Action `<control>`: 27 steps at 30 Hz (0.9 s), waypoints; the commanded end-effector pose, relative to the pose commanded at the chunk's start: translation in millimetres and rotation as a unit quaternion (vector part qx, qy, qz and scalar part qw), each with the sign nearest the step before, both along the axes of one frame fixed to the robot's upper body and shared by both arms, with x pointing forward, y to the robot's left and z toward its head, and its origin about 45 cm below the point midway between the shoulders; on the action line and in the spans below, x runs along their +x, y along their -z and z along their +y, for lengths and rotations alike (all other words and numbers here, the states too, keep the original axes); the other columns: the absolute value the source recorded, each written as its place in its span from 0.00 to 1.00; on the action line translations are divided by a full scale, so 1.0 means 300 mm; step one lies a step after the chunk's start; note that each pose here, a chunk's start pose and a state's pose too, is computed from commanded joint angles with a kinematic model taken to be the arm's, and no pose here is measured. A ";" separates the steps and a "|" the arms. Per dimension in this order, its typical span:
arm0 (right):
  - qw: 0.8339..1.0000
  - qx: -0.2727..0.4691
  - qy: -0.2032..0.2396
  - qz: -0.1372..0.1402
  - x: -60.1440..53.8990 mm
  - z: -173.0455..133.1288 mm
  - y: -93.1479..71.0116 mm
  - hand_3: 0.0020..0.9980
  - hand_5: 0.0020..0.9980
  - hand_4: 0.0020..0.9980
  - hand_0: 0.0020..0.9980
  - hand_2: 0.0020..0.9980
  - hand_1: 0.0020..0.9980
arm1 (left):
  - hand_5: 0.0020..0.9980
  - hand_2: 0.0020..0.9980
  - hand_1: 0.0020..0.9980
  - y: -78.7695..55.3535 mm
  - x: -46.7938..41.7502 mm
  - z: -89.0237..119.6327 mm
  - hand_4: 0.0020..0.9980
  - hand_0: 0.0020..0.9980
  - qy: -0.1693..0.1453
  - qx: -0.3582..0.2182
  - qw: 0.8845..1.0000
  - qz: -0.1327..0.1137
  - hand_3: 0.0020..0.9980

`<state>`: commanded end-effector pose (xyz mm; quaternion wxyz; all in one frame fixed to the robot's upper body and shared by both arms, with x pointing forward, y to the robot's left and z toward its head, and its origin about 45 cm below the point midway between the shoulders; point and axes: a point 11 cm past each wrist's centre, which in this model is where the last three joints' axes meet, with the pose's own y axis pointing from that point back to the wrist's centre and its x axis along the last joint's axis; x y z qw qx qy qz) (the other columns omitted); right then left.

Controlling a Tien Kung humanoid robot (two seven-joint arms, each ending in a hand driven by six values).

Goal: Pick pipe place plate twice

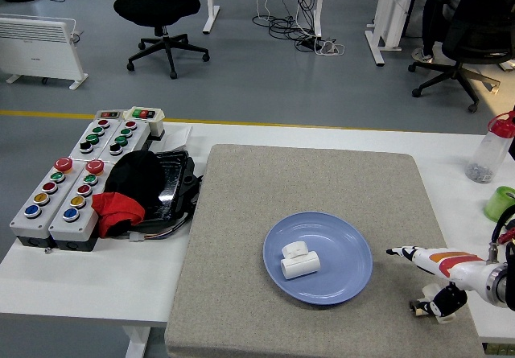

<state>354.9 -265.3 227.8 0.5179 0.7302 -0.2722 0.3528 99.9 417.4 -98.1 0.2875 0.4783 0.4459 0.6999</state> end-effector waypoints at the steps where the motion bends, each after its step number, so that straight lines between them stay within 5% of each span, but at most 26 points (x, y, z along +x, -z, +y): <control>1: 1.000 -0.002 0.002 0.002 -0.004 -0.004 0.003 1.00 0.24 0.77 0.92 1.00 0.92 | 1.00 0.72 0.76 0.000 0.001 0.000 0.40 0.71 0.000 0.000 1.000 0.000 0.66; 21: 0.998 -0.046 0.040 0.030 -0.026 -0.067 0.051 0.99 0.28 0.80 0.89 0.99 0.89 | 1.00 0.72 0.76 -0.002 0.011 -0.003 0.40 0.71 0.001 0.000 1.000 -0.002 0.66; 22: 0.997 -0.049 0.041 0.030 -0.027 -0.070 0.052 0.91 0.27 0.78 0.79 0.90 0.79 | 1.00 0.72 0.76 -0.001 0.011 -0.003 0.40 0.71 0.002 -0.001 1.000 -0.002 0.66; 26: 0.997 -0.062 0.049 0.025 -0.024 -0.077 0.050 0.91 0.27 0.78 0.79 0.90 0.79 | 1.00 0.72 0.76 -0.001 0.012 -0.004 0.40 0.71 0.002 -0.001 1.000 -0.003 0.66; 27: 0.996 -0.063 0.051 0.024 -0.023 -0.077 0.050 0.85 0.22 0.74 0.65 0.72 0.66 | 1.00 0.72 0.76 -0.001 0.012 -0.004 0.40 0.71 0.002 -0.001 1.000 -0.003 0.66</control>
